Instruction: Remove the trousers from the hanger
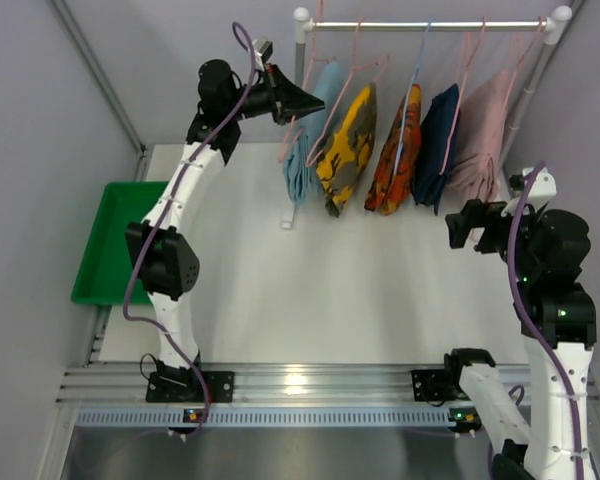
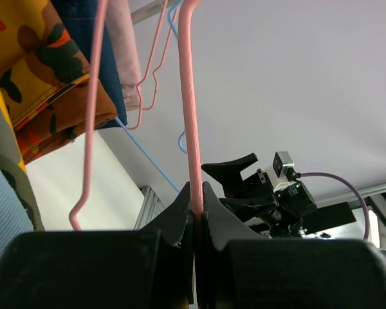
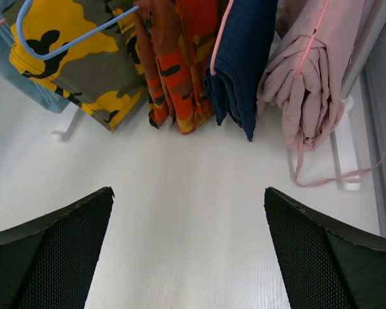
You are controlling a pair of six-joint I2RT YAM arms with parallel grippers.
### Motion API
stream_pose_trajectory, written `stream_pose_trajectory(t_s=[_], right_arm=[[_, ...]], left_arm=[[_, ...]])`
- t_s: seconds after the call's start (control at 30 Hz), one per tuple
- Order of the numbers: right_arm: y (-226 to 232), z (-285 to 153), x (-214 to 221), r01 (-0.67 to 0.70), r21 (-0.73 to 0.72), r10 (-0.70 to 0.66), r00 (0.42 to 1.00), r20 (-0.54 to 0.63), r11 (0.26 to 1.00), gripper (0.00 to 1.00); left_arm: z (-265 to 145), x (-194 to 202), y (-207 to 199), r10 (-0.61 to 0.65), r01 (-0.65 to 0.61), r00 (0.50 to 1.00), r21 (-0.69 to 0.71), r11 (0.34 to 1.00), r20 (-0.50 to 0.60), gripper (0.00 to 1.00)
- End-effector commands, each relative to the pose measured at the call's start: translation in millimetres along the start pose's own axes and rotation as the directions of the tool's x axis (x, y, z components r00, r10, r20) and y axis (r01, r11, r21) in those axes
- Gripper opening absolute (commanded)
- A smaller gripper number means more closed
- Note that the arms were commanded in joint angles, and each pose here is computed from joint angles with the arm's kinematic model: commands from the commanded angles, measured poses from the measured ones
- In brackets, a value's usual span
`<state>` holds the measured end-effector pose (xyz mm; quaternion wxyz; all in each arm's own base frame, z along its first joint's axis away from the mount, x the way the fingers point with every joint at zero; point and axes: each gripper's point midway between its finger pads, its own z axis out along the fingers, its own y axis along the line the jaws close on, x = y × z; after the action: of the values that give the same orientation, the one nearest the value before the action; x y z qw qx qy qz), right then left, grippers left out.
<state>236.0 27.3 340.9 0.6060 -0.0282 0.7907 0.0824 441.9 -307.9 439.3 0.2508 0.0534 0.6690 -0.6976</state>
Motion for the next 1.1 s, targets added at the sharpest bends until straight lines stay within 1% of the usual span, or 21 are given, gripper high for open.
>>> stream_pose_trajectory(t_s=[0.0, 0.13, 0.17, 0.2, 0.37, 0.43, 0.47, 0.5, 0.53, 0.57, 0.6, 0.67, 0.73, 0.8, 0.83, 0.87, 0.93, 0.97, 1.0, 1.03, 1.07], right_arm=[[4, -5, -22, 0.032, -0.018, -0.031, 0.996, 0.082, 0.999, 0.99], [3, -3, -22, 0.035, -0.016, -0.033, 0.996, 0.081, 0.999, 1.00], [3, -3, -23, 0.035, -0.016, -0.033, 0.996, 0.081, 0.999, 0.99], [3, -3, -24, 0.035, -0.014, -0.034, 0.996, 0.082, 0.999, 0.99], [7, -6, -32, 0.037, -0.033, -0.034, 0.995, 0.095, 0.999, 0.99], [12, -11, -40, 0.034, -0.051, -0.027, 0.992, 0.121, 0.998, 1.00], [14, -13, -44, 0.034, -0.058, -0.025, 0.990, 0.139, 0.998, 1.00], [18, -19, -51, 0.033, -0.074, -0.019, 0.983, 0.180, 0.997, 0.99], [22, -21, -55, 0.033, -0.093, -0.014, 0.980, 0.198, 0.995, 1.00], [25, -22, -58, 0.028, -0.103, -0.005, 0.978, 0.210, 0.994, 1.00], [28, -24, -64, 0.013, -0.119, 0.014, 0.975, 0.222, 0.993, 1.00], [35, -23, -67, -0.005, -0.160, 0.039, 0.976, 0.214, 0.987, 0.99], [48, -29, -77, -0.014, -0.227, 0.067, 0.971, 0.228, 0.974, 1.00], [57, -31, -86, -0.051, -0.276, 0.119, 0.965, 0.234, 0.960, 1.00], [62, -33, -93, -0.050, -0.302, 0.129, 0.960, 0.248, 0.952, 0.98], [64, -27, -95, -0.068, -0.323, 0.149, 0.961, 0.233, 0.944, 0.98], [76, -28, -111, -0.088, -0.387, 0.192, 0.952, 0.238, 0.918, 0.94], [81, -19, -113, -0.111, -0.418, 0.213, 0.955, 0.207, 0.902, 0.93], [87, -19, -124, -0.132, -0.442, 0.242, 0.948, 0.204, 0.887, 0.92], [109, -17, -132, -0.132, -0.516, 0.257, 0.950, 0.178, 0.846, 0.91], [120, -10, -130, -0.135, -0.544, 0.256, 0.954, 0.154, 0.828, 0.90]], left_arm=[[-29, 2, -139, 0.480, -0.500, 0.865, 0.173, 0.848, 0.148, 0.00], [-20, -12, -130, 0.466, -0.490, 0.870, 0.166, 0.856, 0.163, 0.00], [-19, -14, -129, 0.448, -0.473, 0.879, 0.177, 0.863, 0.165, 0.00], [-14, -19, -115, 0.435, -0.459, 0.886, 0.177, 0.871, 0.159, 0.00], [-12, -20, -122, 0.424, -0.455, 0.889, 0.224, 0.862, 0.172, 0.00], [-18, -12, -134, 0.450, -0.479, 0.877, 0.230, 0.847, 0.168, 0.00], [-18, -10, -125, 0.457, -0.483, 0.874, 0.210, 0.850, 0.163, 0.00], [-25, -2, -140, 0.473, -0.498, 0.866, 0.199, 0.844, 0.165, 0.00], [-28, 0, -142, 0.480, -0.507, 0.860, 0.180, 0.843, 0.173, 0.00], [-30, 3, -132, 0.492, -0.516, 0.854, 0.147, 0.844, 0.169, 0.00], [-38, 13, -147, 0.499, -0.522, 0.849, 0.135, 0.842, 0.171, 0.00], [-45, 22, -152, 0.514, -0.535, 0.841, 0.116, 0.837, 0.171, 0.00], [-57, 37, -159, 0.508, -0.527, 0.844, 0.090, 0.845, 0.172, 0.00], [-70, 49, -173, 0.536, -0.556, 0.821, 0.059, 0.829, 0.197, 0.00], [-74, 53, -167, 0.535, -0.547, 0.825, 0.020, 0.837, 0.185, 0.00], [-84, 61, -183, 0.553, -0.567, 0.807, 0.012, 0.824, 0.206, 0.00], [-89, 72, -171, 0.527, -0.534, 0.827, -0.021, 0.846, 0.194, 0.00], [-98, 81, -183, 0.539, -0.547, 0.816, -0.021, 0.837, 0.210, 0.00], [-102, 83, -182, 0.537, -0.544, 0.813, -0.036, 0.838, 0.225, 0.00], [-109, 93, -178, 0.546, -0.549, 0.806, -0.054, 0.834, 0.229, 0.00], [-112, 96, -171, 0.539, -0.536, 0.809, -0.083, 0.840, 0.233, 0.00]])
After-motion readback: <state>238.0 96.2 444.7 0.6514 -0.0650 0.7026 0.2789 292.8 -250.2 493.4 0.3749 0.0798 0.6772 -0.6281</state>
